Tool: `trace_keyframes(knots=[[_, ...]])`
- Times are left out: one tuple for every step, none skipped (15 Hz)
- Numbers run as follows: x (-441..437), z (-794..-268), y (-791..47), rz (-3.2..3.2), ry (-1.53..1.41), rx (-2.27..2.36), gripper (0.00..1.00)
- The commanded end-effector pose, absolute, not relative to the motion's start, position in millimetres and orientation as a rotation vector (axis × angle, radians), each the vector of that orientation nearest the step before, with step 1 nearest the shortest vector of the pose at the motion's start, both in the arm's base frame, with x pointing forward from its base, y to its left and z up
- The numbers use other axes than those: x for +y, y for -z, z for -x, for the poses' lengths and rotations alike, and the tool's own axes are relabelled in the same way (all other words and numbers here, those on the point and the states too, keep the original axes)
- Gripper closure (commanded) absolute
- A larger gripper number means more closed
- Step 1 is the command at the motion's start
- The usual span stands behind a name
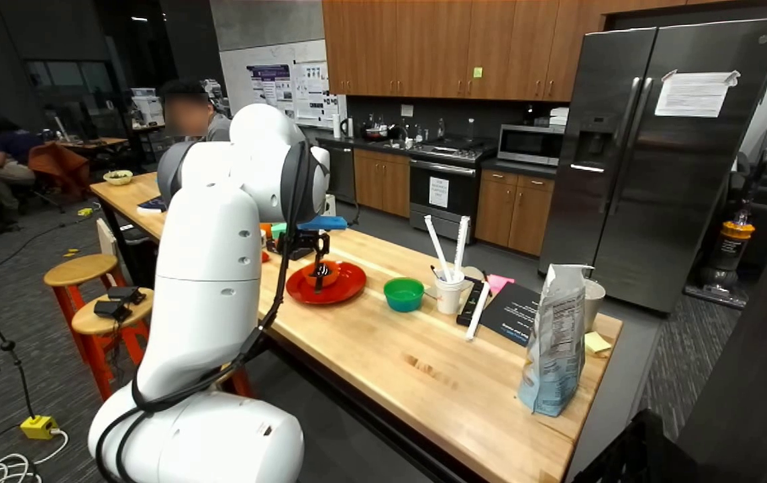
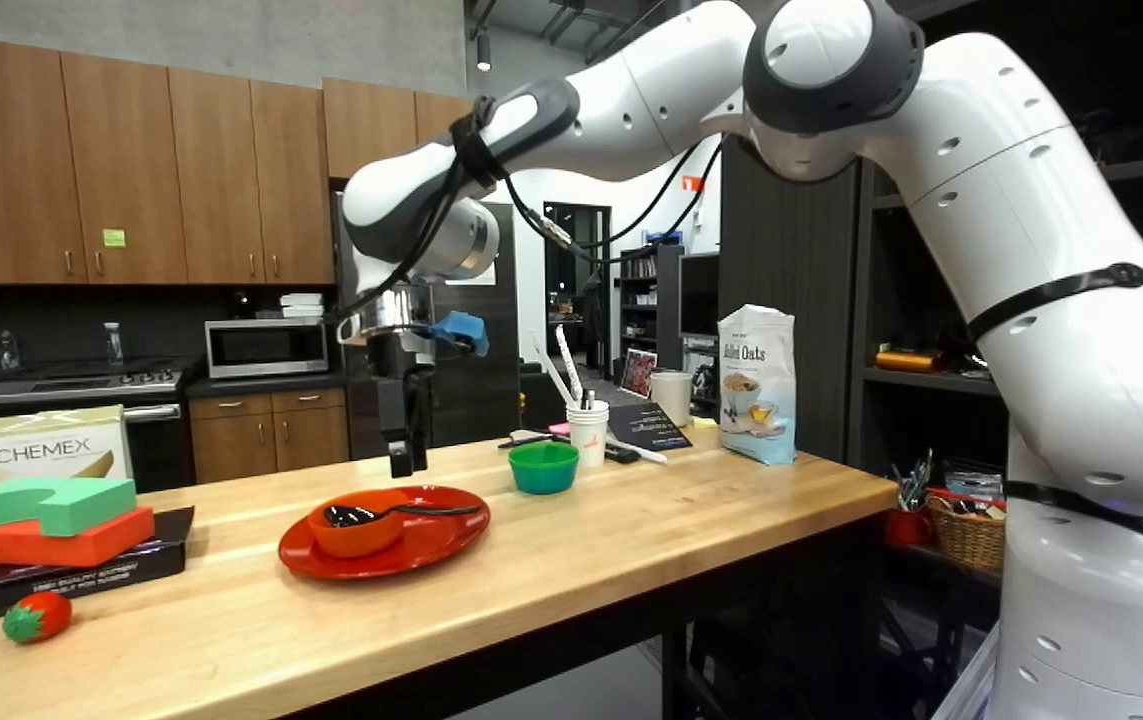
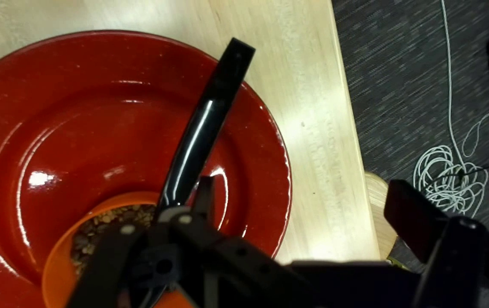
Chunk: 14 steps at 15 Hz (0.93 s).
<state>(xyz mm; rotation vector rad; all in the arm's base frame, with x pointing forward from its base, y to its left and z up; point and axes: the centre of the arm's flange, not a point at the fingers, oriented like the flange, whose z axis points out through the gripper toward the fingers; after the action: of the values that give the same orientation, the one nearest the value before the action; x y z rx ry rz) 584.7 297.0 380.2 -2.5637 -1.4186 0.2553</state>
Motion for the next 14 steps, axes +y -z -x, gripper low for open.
trace_keyframes(knots=[[302, -576, -391, 2.601, -0.272, -1.382, 0.00], [303, -574, -391, 2.607, -0.272, -1.374, 0.00], [304, -573, -391, 2.613, -0.273, -1.364, 0.00], [305, -573, -391, 2.617, -0.275, -1.356, 0.00], [305, -573, -391, 2.622, -0.277, -1.348, 0.00], [306, -572, -390, 2.627, -0.279, -1.341, 0.00], [307, -572, -389, 2.631, -0.281, -1.335, 0.00], [308, -572, -389, 2.637, -0.282, -1.329, 0.00], [309, -572, -389, 2.638, -0.287, -1.329, 0.00], [306, -574, -390, 2.639, -0.285, -1.331, 0.00], [306, -575, -391, 2.637, -0.280, -1.339, 0.00], [310, -577, -380, 2.616, -0.277, -1.339, 0.00], [310, -577, -380, 2.616, -0.277, -1.339, 0.00], [310, -577, -380, 2.616, -0.277, -1.339, 0.00]])
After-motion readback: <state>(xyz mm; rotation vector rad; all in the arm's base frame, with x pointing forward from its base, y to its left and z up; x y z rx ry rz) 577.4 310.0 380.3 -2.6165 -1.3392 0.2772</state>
